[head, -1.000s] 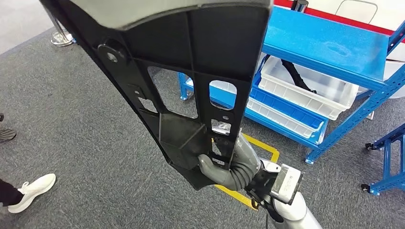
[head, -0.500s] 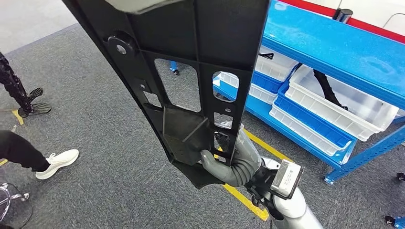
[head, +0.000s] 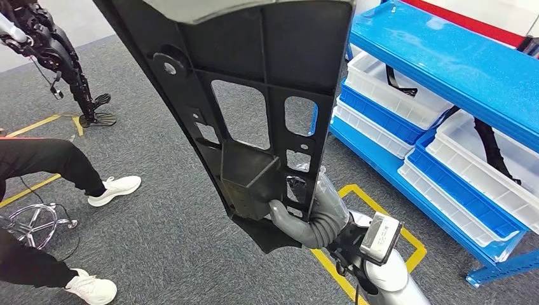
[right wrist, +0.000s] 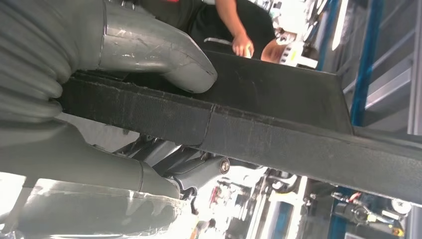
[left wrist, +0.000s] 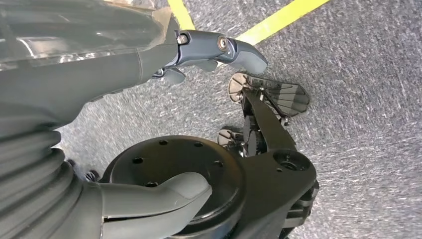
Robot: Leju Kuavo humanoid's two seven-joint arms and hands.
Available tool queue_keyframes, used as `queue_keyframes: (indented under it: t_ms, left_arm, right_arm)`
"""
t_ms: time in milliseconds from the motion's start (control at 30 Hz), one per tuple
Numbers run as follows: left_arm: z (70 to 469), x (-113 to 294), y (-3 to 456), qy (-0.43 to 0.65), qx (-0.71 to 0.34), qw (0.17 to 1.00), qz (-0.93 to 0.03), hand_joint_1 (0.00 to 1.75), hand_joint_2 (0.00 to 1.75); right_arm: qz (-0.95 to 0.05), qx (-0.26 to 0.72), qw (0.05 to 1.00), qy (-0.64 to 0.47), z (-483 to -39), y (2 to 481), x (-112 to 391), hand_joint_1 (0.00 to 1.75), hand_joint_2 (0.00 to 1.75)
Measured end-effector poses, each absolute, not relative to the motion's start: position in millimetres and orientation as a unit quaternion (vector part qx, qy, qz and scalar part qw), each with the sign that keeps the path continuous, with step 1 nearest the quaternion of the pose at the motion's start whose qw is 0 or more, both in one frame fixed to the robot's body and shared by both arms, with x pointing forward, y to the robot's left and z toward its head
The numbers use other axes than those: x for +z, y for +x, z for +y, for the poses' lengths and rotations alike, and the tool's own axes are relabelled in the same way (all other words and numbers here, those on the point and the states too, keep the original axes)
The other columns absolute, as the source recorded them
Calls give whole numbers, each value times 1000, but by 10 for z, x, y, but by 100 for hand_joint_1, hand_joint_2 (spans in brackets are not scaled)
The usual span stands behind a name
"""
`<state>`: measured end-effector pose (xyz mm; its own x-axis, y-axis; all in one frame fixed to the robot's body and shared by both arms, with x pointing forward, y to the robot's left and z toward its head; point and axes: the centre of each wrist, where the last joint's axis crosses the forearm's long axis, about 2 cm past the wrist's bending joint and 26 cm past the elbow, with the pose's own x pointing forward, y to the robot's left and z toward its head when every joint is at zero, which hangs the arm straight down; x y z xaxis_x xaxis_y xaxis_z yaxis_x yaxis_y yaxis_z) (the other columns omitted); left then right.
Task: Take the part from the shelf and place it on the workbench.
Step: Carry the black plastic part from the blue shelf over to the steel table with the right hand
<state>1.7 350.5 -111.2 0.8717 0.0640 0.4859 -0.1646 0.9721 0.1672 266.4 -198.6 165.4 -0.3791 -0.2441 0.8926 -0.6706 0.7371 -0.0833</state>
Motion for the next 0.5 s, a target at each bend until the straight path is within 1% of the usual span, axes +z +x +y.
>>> queue_keyframes:
  t_ms: [200,367,500]
  left_arm:
    - [3462,-1117,6,121,66,958,-252,0,175]
    - [3258,-1133,112,71,58,955,-283,0,175]
    - [3164,-1136,154,56,60,954,-288,0,175]
  right_arm:
    - [-801,218,477,287,-1962,2670,1668,175,175]
    - [-800,215,479,290,-1942,2678,1667,175,175]
    - [-802,217,473,292,-1910,2716,1706,175,175]
